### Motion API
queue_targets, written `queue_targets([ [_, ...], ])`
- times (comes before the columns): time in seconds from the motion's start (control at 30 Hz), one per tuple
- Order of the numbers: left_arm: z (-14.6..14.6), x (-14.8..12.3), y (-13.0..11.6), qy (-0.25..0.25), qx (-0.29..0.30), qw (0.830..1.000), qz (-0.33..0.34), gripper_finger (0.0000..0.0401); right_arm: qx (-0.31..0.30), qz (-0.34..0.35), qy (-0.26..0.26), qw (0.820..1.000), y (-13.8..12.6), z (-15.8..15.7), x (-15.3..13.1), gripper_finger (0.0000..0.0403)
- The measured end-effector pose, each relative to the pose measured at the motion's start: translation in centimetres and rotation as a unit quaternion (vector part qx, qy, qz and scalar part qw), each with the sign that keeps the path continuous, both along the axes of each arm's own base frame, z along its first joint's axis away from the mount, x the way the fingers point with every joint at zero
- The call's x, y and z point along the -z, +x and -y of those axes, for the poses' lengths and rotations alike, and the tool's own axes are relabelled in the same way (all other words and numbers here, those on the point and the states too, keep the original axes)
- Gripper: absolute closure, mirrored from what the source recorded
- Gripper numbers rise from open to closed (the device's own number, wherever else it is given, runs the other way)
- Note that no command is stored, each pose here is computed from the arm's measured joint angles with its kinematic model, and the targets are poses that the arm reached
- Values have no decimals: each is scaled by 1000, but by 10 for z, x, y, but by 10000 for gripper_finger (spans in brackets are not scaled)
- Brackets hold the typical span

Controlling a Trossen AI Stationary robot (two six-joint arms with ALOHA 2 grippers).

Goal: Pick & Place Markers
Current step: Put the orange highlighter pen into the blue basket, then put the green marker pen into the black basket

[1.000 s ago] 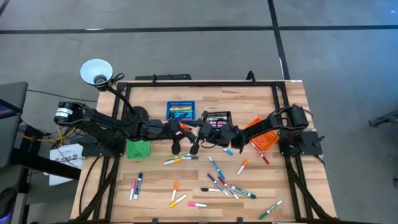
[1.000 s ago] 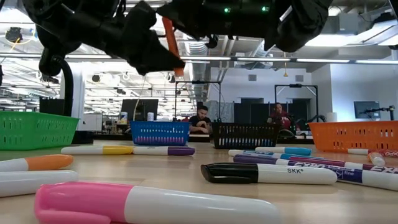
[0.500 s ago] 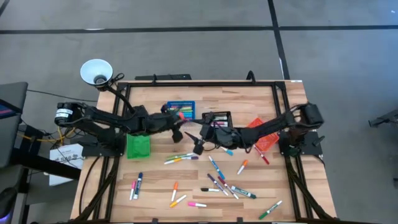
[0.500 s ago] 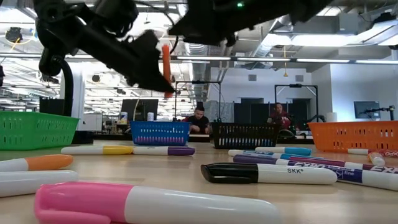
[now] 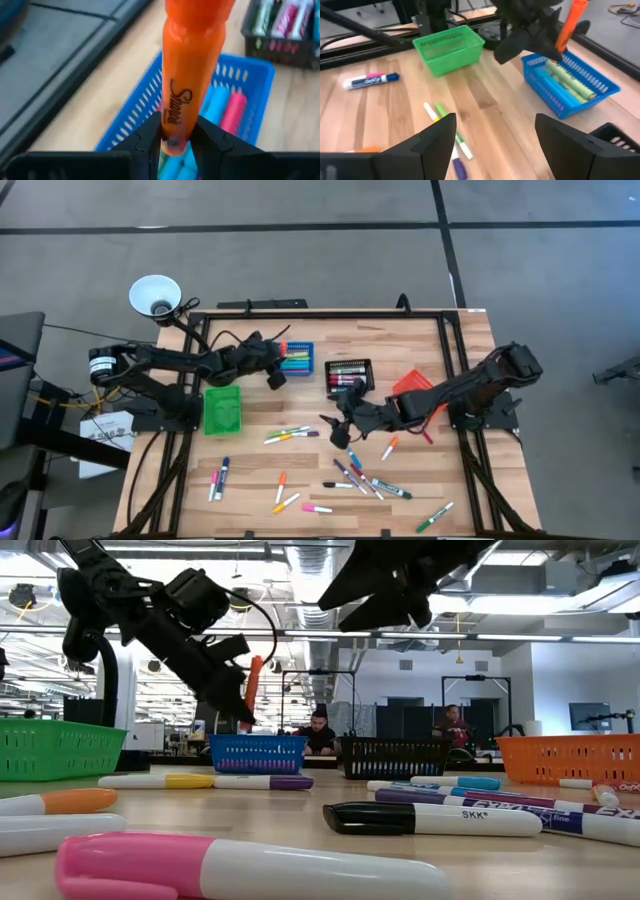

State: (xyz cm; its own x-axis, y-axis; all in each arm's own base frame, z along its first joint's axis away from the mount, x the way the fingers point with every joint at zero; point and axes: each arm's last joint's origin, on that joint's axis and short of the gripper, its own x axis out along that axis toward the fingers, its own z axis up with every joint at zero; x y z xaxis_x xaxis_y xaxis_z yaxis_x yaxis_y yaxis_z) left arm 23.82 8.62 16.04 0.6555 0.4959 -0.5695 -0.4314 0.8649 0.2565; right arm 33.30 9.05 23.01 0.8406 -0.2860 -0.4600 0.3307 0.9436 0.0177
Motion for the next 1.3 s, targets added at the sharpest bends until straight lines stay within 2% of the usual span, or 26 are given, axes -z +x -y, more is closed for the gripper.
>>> queue_targets([
  [0.13, 1, 5, -3, -9, 2, 1000, -30, 308, -6, -8, -4, 1000, 1, -3, 5, 138],
  [0.3, 2, 6, -4, -12, 1, 999, -35, 294, -7, -11, -3, 1000, 1, -2, 5, 138],
  [0.57, 2, 6, -4, -21, -7, 999, -29, 236, -9, 1, 1, 1000, 2, -2, 3, 138],
  [0.7, 5, 5, -2, -36, -15, 999, -11, 222, -28, -4, 14, 999, 2, -3, 3, 138],
  [0.83, 19, 2, 5, -44, 28, 999, 16, 227, -62, -16, 37, 997, 4, 0, 5, 138],
  [1.03, 53, -7, 18, -61, 106, 990, 76, 241, -58, -23, 38, 997, 2, 4, 11, 138],
  [1.2, 83, -8, 21, -70, 160, 982, 79, 250, -60, -40, 36, 997, -1, 3, 15, 138],
  [1.3, 97, -8, 21, -71, 186, 977, 78, 253, -69, -44, 53, 995, -2, -2, 16, 138],
])
